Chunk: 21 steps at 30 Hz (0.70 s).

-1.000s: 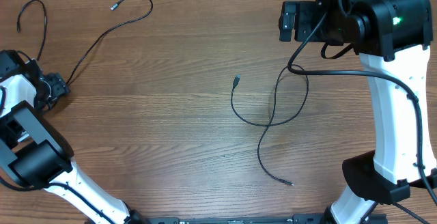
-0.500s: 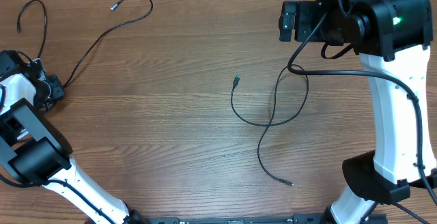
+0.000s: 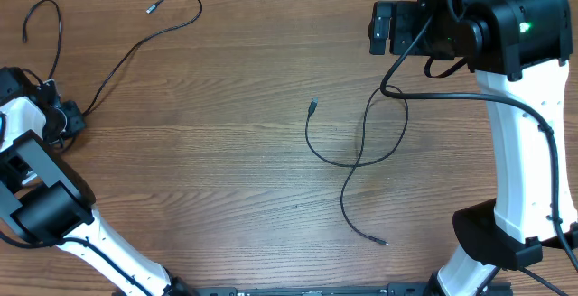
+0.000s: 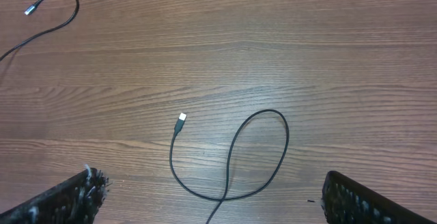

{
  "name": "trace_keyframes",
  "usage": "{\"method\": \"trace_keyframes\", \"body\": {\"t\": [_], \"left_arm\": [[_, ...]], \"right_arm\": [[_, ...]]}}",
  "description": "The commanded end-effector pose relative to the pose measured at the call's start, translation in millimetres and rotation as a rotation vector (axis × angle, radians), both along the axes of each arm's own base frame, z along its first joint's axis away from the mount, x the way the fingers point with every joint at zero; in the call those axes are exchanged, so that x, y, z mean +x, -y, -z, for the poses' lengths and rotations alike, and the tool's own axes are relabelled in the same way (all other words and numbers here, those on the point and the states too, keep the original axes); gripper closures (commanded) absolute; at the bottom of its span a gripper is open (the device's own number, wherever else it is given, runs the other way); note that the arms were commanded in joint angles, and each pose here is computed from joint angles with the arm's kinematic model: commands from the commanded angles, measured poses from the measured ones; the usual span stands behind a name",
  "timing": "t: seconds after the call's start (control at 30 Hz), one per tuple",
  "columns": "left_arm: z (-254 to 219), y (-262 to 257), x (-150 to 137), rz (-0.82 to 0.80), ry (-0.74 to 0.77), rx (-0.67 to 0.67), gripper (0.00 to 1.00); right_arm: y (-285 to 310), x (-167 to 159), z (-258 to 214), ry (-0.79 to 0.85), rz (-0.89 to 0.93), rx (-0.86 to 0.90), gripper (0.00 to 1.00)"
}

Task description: Untangle cables

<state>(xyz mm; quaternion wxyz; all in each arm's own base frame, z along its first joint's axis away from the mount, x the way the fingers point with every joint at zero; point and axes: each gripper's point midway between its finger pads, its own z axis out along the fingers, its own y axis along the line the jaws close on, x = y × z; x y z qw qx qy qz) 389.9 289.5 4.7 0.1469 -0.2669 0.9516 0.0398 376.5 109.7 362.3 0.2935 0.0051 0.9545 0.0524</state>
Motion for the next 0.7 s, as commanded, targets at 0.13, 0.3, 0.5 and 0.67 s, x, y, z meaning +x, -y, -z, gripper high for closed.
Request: {"method": "trace_keyframes", "body": {"t": [0.13, 0.3, 0.5, 0.67], "left_arm": [[-80.0, -12.9, -3.1, -0.197, 0.138, 0.062, 0.96], [-93.7, -21.5, -34.2, -0.251, 0.028, 0.159, 0.96], [-86.1, -23.6, -68.1, -0.316, -0.085, 0.144, 0.96], [-80.7, -25.4, -89.9, -0.351, -0.142, 0.117, 0.96]], "right_arm": [[2.9, -1.8, -4.1, 0.013, 0.007, -0.002, 0.0], [2.9, -1.8, -4.1, 0.013, 0.007, -0.002, 0.0], [2.9, -1.8, -4.1, 0.013, 0.007, -0.002, 0.0], [2.9, -1.8, -4.1, 0.013, 0.007, -0.002, 0.0]]}}
